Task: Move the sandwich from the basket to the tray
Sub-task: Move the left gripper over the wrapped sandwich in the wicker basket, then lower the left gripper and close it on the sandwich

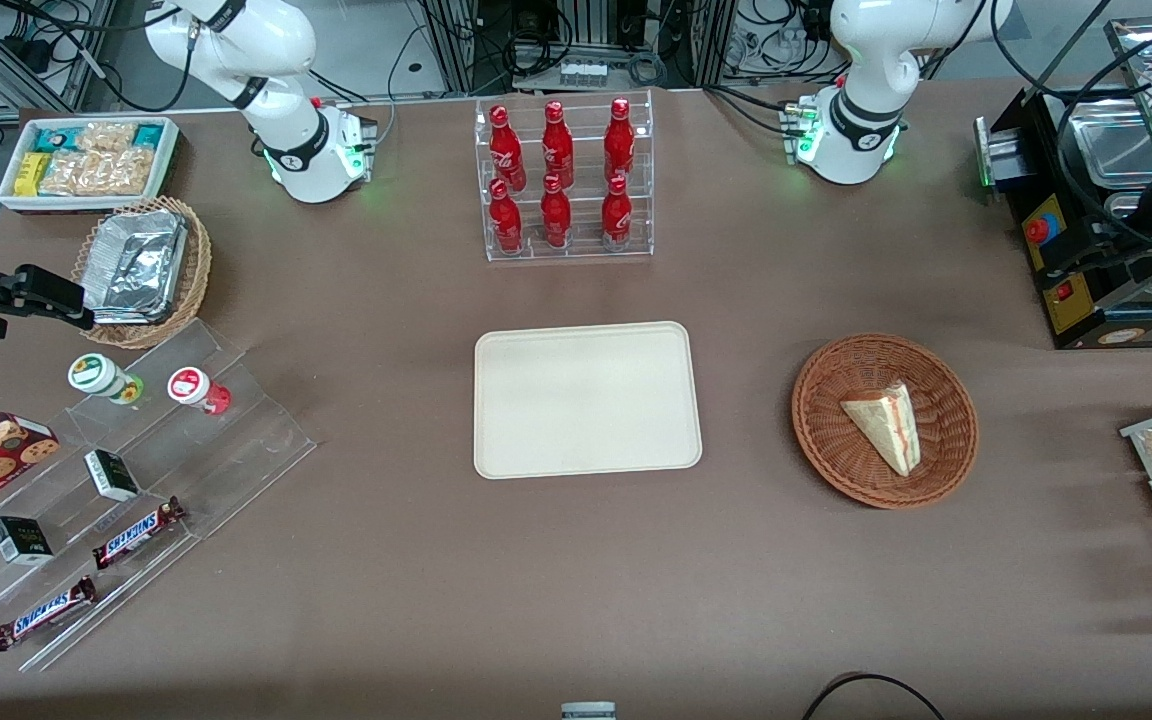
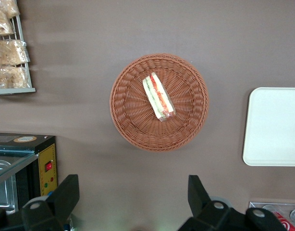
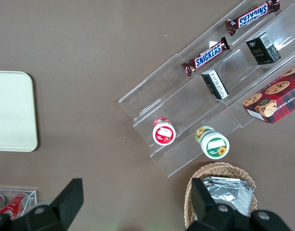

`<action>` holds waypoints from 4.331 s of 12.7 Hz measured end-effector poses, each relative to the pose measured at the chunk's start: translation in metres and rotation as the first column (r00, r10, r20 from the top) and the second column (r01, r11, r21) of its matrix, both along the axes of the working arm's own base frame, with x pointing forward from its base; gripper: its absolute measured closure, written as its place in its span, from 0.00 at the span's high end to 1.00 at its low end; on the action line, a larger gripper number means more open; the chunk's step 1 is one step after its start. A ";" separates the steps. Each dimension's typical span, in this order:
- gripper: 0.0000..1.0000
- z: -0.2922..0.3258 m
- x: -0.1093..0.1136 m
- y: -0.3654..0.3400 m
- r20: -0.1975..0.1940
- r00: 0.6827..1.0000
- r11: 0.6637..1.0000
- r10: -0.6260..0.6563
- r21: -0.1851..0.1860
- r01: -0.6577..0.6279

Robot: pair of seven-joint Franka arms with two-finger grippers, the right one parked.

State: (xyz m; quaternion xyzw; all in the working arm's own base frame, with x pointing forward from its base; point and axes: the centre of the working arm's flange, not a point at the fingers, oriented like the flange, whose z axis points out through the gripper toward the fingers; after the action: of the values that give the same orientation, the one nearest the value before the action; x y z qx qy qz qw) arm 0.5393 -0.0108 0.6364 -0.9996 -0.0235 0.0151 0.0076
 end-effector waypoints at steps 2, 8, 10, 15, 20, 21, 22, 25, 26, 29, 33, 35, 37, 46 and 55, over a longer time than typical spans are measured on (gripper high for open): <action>1.00 0.000 -0.002 -0.006 -0.007 1.000 1.000 -0.012 0.000 0.012; 1.00 -0.060 0.025 -0.002 -0.004 1.000 1.000 -0.004 -0.001 0.004; 1.00 -0.100 0.034 -0.002 0.007 1.000 1.000 0.003 -0.002 -0.003; 1.00 -0.203 0.029 -0.012 0.106 0.970 0.975 0.220 -0.025 -0.219; 1.00 -0.268 0.016 -0.035 0.160 0.915 0.929 0.371 -0.076 -0.363; 1.00 -0.278 0.016 -0.039 0.155 0.913 0.926 0.377 -0.078 -0.369; 1.00 -0.287 0.017 -0.041 0.151 0.912 0.925 0.381 -0.079 -0.373; 1.00 -0.312 0.019 -0.041 0.123 0.916 0.924 0.382 -0.070 -0.376; 1.00 -0.319 0.019 -0.041 0.111 0.918 0.924 0.382 -0.066 -0.376; 1.00 -0.335 0.018 -0.041 0.087 0.920 0.924 0.382 -0.056 -0.378; 1.00 -0.351 0.018 -0.041 0.075 0.921 0.924 0.382 -0.053 -0.379; 1.00 -0.358 0.017 -0.041 0.063 0.922 0.924 0.382 -0.048 -0.379; 1.00 -0.367 0.016 -0.041 0.049 0.924 0.925 0.379 -0.040 -0.377; 0.59 -0.383 0.013 -0.041 0.026 0.932 0.932 0.361 -0.014 -0.361; 0.16 -0.279 0.033 -0.060 -0.047 0.944 0.944 0.328 0.045 -0.326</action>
State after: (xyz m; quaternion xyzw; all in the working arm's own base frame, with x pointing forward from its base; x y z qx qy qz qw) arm 0.5725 -0.0713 0.3574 -0.9808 -0.1888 0.0425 0.0237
